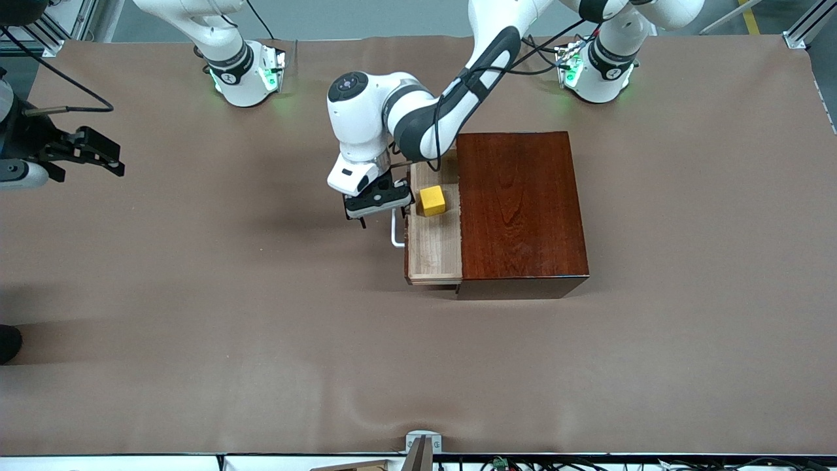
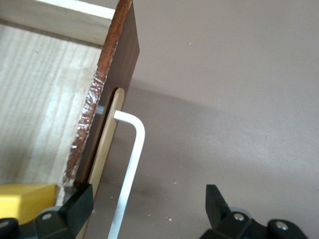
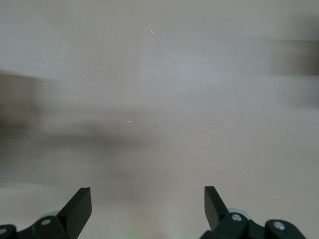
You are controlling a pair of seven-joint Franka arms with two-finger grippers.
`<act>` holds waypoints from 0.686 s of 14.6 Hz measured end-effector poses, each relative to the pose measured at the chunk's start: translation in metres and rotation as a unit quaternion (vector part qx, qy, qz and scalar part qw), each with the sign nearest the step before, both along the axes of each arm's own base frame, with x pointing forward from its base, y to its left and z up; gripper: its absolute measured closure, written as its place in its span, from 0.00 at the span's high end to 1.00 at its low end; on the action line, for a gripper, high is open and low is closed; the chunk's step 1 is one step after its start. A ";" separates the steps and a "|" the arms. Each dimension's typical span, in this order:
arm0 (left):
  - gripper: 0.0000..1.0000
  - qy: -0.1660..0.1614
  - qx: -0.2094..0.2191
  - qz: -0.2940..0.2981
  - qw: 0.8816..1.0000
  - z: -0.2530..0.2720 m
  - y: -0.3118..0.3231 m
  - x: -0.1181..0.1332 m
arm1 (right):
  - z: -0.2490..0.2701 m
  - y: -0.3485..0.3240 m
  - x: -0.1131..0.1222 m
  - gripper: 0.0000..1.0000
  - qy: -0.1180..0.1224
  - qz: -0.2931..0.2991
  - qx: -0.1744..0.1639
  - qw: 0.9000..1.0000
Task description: Open drawer, take yellow block, close drawer
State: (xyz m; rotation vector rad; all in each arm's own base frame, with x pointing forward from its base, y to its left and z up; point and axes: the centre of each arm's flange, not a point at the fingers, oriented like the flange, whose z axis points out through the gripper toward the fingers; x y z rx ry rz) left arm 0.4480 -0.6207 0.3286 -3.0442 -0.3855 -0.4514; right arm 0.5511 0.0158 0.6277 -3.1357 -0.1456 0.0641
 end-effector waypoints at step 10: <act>1.00 0.016 0.051 -0.021 0.998 0.218 0.103 0.010 | -0.024 -0.012 0.011 1.00 0.025 -0.034 -0.001 0.999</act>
